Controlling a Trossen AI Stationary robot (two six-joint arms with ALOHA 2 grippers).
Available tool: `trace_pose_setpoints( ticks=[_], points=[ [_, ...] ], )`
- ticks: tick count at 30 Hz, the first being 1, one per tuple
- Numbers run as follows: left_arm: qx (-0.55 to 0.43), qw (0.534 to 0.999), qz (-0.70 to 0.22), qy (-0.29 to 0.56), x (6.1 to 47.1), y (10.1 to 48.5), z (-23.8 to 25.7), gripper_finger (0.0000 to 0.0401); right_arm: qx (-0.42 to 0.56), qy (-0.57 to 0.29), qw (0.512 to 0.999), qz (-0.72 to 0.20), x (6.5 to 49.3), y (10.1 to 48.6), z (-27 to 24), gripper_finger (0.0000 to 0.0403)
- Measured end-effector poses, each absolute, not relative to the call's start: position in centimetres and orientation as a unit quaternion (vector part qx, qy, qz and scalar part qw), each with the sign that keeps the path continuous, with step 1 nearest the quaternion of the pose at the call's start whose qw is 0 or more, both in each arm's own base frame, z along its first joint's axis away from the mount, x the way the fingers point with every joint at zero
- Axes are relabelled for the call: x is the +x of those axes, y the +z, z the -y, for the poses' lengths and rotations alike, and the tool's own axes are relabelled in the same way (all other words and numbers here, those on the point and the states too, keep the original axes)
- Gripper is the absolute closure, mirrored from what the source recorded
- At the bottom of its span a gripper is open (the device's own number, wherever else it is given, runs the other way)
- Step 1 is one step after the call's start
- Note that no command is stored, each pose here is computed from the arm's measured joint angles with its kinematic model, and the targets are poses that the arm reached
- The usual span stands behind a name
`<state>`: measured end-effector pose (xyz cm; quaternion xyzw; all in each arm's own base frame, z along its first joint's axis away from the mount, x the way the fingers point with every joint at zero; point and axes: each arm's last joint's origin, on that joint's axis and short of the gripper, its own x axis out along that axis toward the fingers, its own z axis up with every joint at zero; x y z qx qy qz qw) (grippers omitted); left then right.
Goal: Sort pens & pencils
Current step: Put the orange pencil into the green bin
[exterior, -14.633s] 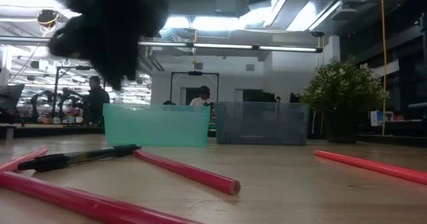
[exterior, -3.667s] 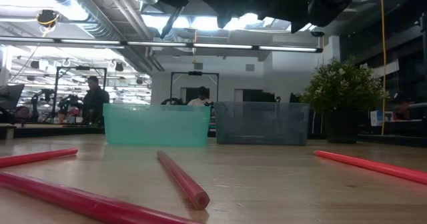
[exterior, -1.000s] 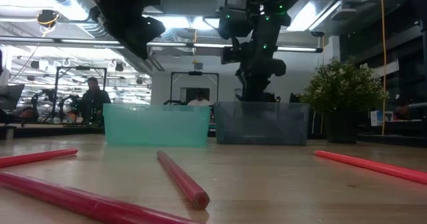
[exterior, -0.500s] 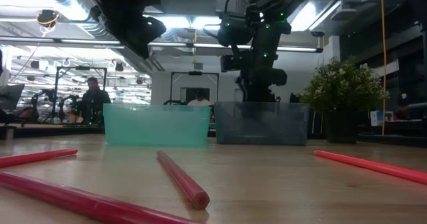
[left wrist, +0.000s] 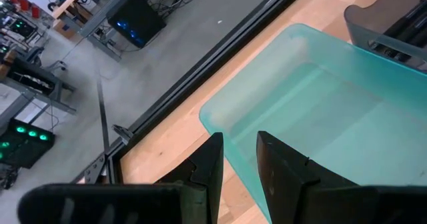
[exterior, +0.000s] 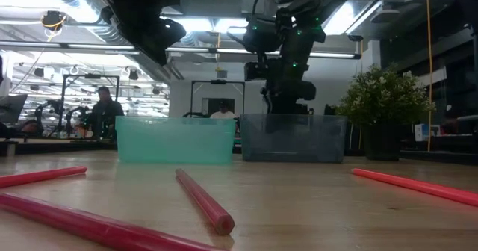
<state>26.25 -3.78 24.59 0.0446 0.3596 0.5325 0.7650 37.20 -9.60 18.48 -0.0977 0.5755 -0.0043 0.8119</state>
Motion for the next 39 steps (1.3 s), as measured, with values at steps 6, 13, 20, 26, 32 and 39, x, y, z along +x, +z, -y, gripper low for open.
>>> trace_pose_setpoints(
  ticks=[6, 13, 20, 26, 32, 39],
  points=[
    [0.048, 0.765, -0.358, 0.534, 26.2, 24.6, 3.8, 0.0316, -0.095, -0.008, 0.815, -0.571, 37.6, 19.5, 9.6, 0.0347],
    [0.053, 0.763, -0.36, 0.534, 26.1, 24.6, 3.7, 0.0316, -0.082, -0.004, 0.805, -0.588, 38.3, 24.6, 8.4, 0.0346],
    [0.053, 0.755, -0.377, 0.533, 25.7, 23.8, 3.7, 0.0316, -0.03, 0.001, 0.768, -0.64, 37.2, 29.2, 4.0, 0.0346],
    [0.039, 0.738, -0.4, 0.543, 24.8, 23.2, 3.7, 0.0316, 0.011, 0.062, 0.768, -0.638, 36.7, 29.3, -3.2, 0.0345],
    [0.05, 0.747, -0.401, 0.527, 24.4, 23.3, 4.9, 0.0316, -0.054, 0.027, 0.753, -0.655, 35.2, 25.2, -9.6, 0.0345],
    [0.051, 0.768, -0.387, 0.507, 23.0, 24.8, 5.8, 0.0316, -0.059, -0.108, 0.71, -0.693, 31.8, 20.2, -11.8, 0.0345]
  ],
)
